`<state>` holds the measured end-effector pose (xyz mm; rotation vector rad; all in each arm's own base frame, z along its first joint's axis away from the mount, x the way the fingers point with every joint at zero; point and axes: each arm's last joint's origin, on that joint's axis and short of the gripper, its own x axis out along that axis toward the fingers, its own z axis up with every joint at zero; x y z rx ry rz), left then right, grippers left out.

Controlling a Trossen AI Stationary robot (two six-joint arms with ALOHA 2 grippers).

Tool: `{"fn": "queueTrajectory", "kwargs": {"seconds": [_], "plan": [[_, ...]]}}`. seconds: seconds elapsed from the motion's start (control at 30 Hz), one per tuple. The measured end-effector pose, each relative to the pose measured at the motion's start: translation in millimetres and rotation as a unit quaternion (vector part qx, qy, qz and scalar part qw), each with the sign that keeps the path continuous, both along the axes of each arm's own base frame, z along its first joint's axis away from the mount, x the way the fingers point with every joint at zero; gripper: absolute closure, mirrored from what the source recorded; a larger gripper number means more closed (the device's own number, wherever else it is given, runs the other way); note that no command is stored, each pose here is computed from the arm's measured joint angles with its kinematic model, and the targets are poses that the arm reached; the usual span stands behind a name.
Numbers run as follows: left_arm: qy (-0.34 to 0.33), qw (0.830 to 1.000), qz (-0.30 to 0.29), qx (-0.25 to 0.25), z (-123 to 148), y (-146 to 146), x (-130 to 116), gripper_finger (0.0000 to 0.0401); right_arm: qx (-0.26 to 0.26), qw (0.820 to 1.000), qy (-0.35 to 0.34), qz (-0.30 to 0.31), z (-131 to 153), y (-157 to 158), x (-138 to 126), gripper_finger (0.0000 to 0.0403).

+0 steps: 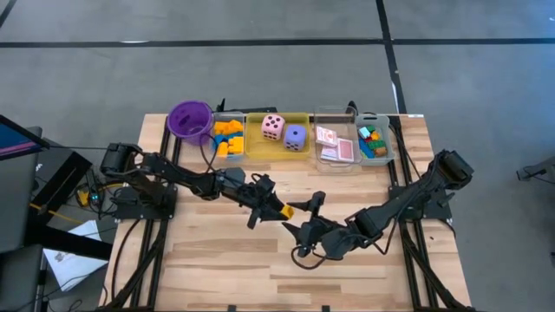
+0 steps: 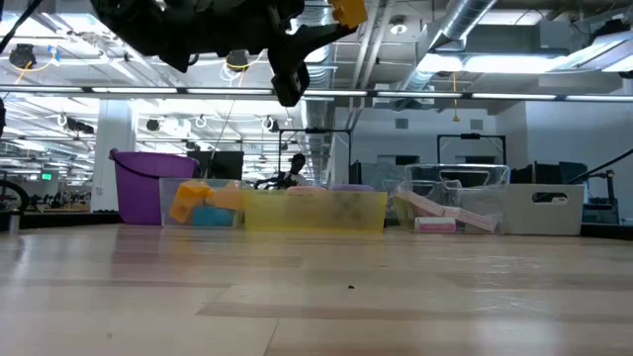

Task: Pick & Place Toys
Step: Put the small yellow game piece into the gray bin

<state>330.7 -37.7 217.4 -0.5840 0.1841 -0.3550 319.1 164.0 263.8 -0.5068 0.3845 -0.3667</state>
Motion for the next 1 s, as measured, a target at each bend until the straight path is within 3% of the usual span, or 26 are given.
{"fn": "queueTrajectory", "kwargs": {"seconds": [0.3,0.5,1.0], "plan": [[0.005,1.000,-0.024,-0.011,0.0,-1.5,-0.6,0.0270,0.000,1.000,0.007,0.007,-1.2,0.1,-0.2,0.0121],[0.004,0.999,-0.033,-0.015,1.6,-2.3,-0.3,0.0270,0.026,0.998,0.024,0.054,-3.1,-1.3,2.6,0.0121],[0.011,0.999,-0.042,-0.015,7.0,-3.1,3.4,0.0270,0.043,0.997,0.029,0.064,-4.3,-5.1,5.0,0.0121]]}}
